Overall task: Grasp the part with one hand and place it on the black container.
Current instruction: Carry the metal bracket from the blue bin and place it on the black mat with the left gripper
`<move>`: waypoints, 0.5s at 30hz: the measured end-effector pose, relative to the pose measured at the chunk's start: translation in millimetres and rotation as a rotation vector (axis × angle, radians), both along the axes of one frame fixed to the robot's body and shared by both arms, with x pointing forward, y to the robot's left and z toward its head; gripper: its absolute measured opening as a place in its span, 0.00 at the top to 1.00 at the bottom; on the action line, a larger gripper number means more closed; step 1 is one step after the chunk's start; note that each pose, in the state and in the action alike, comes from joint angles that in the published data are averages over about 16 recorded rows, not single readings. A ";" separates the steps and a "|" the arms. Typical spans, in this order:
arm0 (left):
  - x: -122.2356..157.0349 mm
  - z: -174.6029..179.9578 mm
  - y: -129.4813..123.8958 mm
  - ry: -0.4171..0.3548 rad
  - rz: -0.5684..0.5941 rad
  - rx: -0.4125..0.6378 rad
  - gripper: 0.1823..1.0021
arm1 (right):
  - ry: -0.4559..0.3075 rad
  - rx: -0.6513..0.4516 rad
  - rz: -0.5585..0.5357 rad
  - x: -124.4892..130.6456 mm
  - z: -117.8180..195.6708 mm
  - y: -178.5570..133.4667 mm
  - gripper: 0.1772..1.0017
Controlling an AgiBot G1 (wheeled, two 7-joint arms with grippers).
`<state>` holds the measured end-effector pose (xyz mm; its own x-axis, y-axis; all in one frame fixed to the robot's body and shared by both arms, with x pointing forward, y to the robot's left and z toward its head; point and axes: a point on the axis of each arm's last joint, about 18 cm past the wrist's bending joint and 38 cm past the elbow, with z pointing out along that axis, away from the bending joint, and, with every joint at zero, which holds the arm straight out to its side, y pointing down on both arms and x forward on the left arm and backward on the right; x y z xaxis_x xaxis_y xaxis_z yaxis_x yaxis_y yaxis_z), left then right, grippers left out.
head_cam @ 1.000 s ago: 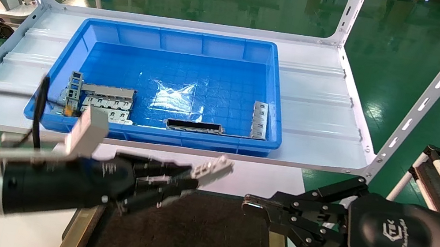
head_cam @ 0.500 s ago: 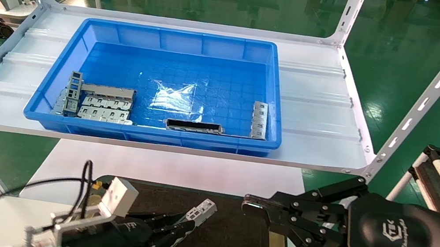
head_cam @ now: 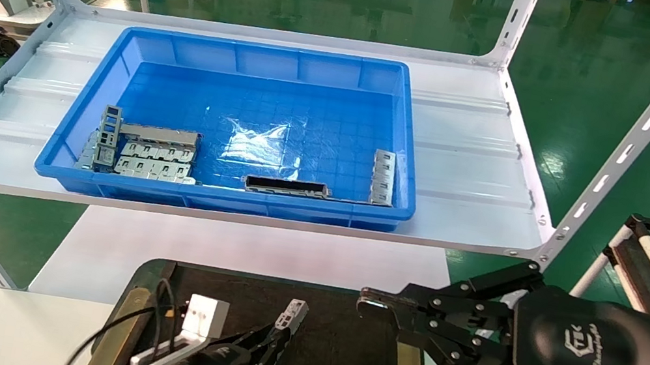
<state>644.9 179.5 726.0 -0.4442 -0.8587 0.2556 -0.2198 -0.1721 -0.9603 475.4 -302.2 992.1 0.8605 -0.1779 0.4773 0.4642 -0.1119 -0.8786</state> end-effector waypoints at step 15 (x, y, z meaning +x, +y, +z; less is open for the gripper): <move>36.3 -18.4 -31.1 0.084 0.176 -0.084 0.83 | 0.000 0.000 0.000 0.0 0.0 0.0 0.98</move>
<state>681.2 148.4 707.6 -0.2629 -0.8954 0.3594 -0.2578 -0.2937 -0.9205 475.4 -302.2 992.1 0.8605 -0.1779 0.4773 0.4642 -0.1119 -0.8786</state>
